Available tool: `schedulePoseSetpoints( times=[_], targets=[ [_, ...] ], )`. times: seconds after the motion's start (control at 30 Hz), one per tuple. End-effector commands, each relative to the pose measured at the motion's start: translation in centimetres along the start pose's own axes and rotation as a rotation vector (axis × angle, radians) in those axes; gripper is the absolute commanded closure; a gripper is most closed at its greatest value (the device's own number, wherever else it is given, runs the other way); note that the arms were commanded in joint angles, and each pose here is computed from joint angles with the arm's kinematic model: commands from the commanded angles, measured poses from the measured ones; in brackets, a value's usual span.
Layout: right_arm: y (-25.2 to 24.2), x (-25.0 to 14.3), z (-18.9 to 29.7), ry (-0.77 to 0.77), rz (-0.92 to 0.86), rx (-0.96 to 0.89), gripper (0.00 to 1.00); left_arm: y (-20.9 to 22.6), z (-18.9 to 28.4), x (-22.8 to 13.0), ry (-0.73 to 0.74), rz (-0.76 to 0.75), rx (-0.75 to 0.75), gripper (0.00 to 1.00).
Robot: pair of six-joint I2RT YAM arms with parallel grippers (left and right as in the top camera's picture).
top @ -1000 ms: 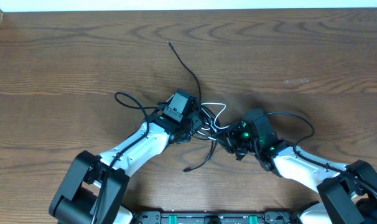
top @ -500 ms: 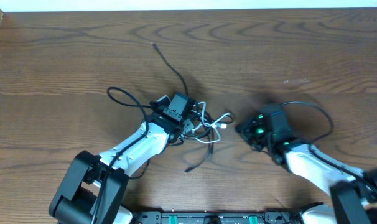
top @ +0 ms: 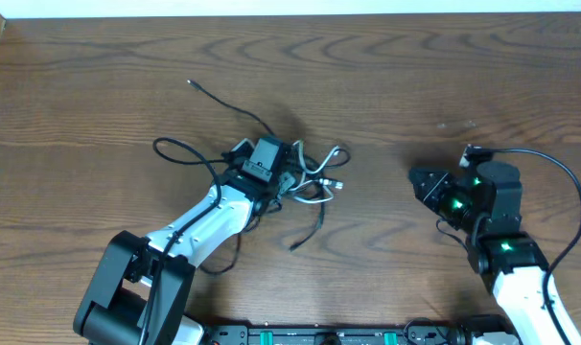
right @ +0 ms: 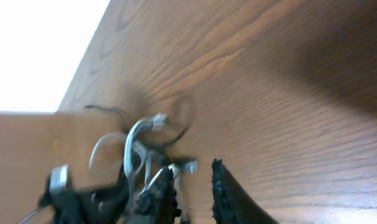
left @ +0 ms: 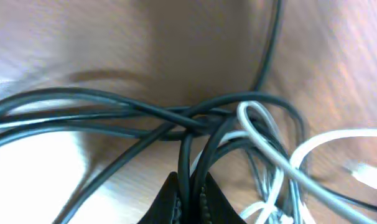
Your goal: Untangle cables
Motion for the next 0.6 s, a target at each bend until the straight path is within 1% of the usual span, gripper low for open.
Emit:
schedulePoseSetpoints(
  times=[0.0,0.07,0.13,0.2,0.23,0.27,0.3,0.47,0.57],
  targets=[
    [0.3,-1.9,-0.2,0.157,0.002,0.041,0.69,-1.4,-0.1,-0.7,0.117,0.011,-0.136,0.92],
    [0.2,-2.8,-0.5,0.218,-0.058,0.021,0.61,-1.9,-0.1,-0.6,0.118,0.006,-0.175,0.92],
    [0.0,-3.6,-0.9,0.257,-0.109,-0.009,0.52,-2.1,-0.1,-0.7,0.116,0.001,-0.182,0.92],
    [0.0,-4.4,-1.4,0.291,-0.128,-0.030,0.47,-2.1,-0.1,-0.9,0.122,-0.004,-0.179,0.87],
    [0.0,-4.8,-1.7,0.302,-0.135,-0.040,0.47,-2.2,-0.1,-1.1,0.127,-0.007,-0.177,0.83],
    [0.0,-5.1,-2.0,0.310,-0.138,-0.048,0.47,-2.2,-0.1,-1.2,0.130,-0.011,-0.176,0.83],
    [-0.1,-5.4,-2.3,0.316,-0.144,-0.060,0.49,-2.3,-0.1,-1.4,0.133,-0.015,-0.176,0.77],
    [-1.1,-7.0,-3.8,0.345,-0.286,-0.182,0.60,-2.8,0.0,-2.3,0.147,-0.041,-0.183,0.74],
    [-2.1,-7.8,-4.7,0.335,-0.342,-0.266,0.61,-3.0,0.0,-2.6,0.153,-0.050,-0.185,0.74]
  ],
)
Point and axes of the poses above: each gripper's point midway between its finger pads, its own z axis back along the fingers, its own y axis along the line the jaws close on, x = y × z, the point moved 9 cm from there along z, back along the fingers, and after that the axes turned 11 degrees about -z, right-handed, at the moved point
